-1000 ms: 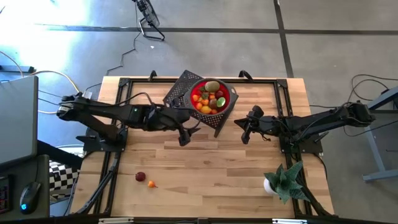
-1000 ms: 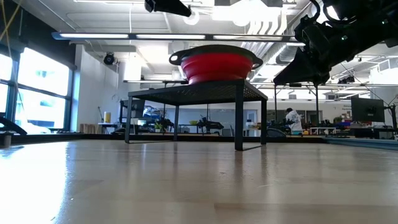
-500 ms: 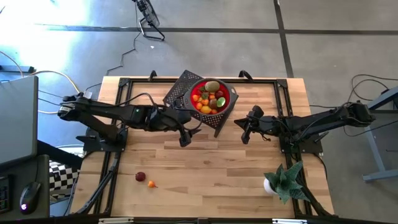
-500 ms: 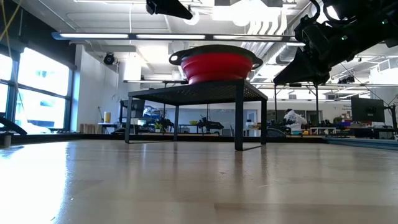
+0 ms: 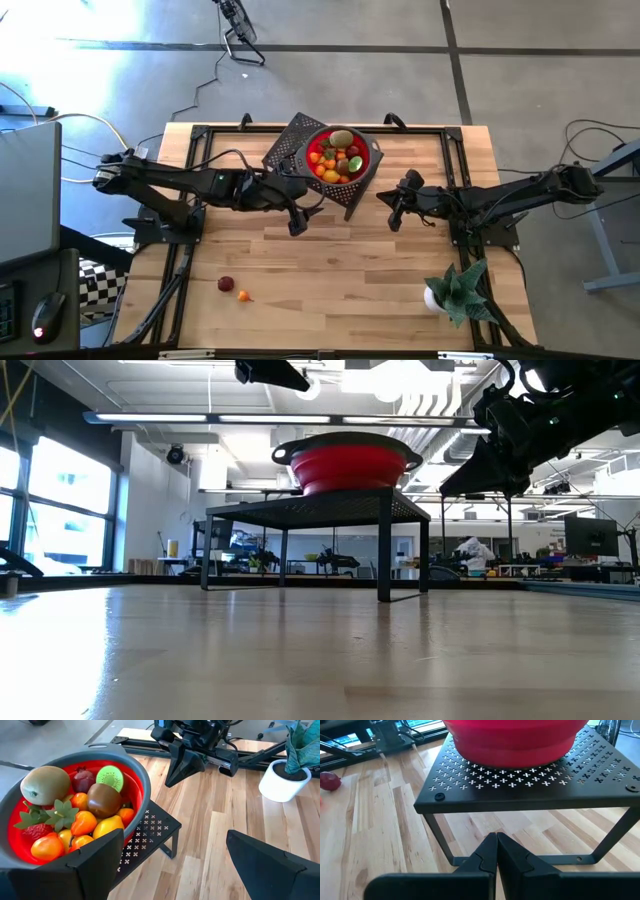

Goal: Pick & Place Fruit
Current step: Put the pomegranate into the strainer bowl on the shelf

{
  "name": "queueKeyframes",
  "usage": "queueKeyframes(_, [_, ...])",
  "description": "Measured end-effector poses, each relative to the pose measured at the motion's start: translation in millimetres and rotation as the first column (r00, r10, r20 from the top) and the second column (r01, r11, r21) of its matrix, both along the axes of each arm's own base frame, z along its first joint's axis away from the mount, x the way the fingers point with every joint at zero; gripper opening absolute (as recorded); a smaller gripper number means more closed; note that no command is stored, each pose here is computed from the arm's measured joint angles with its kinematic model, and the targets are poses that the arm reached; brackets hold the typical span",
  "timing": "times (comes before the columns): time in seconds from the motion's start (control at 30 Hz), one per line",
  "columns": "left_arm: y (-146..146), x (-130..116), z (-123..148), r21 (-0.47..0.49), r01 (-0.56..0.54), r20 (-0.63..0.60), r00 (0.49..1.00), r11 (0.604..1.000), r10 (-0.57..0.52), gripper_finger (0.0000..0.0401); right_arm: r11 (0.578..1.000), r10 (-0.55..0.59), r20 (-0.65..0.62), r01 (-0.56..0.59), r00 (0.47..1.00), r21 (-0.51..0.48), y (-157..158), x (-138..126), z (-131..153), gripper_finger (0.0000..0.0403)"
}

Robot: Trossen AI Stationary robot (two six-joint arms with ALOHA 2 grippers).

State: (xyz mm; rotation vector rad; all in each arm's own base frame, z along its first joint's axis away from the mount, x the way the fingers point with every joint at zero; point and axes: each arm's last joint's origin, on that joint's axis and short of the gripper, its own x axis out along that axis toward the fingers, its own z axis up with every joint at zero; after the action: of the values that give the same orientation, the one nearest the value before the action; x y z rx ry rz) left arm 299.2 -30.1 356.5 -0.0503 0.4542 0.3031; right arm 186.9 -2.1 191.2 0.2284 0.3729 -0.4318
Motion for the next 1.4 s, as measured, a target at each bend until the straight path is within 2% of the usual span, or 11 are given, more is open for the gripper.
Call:
queueKeyframes(0.37, [-0.1,0.6,0.9,-0.004,-0.001,0.012,1.0,1.0,0.002,0.0347,1.0,0.0,0.0,0.0,1.0,0.0,0.1,0.0,0.0,0.0002])
queueKeyframes(0.43, [-0.2,0.9,1.4,-0.039,-0.016,0.029,0.999,0.999,0.017,0.0347,1.0,0.0,0.0,0.0,1.0,0.0,0.0,0.0,0.0,0.0002])
queueKeyframes(0.57, [-0.7,1.3,1.8,-0.181,-0.06,0.068,0.995,0.982,0.074,0.0347,1.0,0.0,0.0,0.0,1.0,0.0,0.0,0.0,0.0,0.0002])
queueKeyframes(0.63, [-0.7,1.4,1.7,-0.202,-0.07,0.072,0.994,0.977,0.086,0.0347,1.0,0.0,0.0,0.0,1.0,-0.001,0.0,0.0,0.0,0.0002])
queueKeyframes(1.4, [-0.5,1.3,1.5,-0.226,-0.081,0.075,0.992,0.971,0.1,0.0347,1.0,0.0,0.0,0.0,1.0,0.0,0.0,0.0,0.0,0.0002])
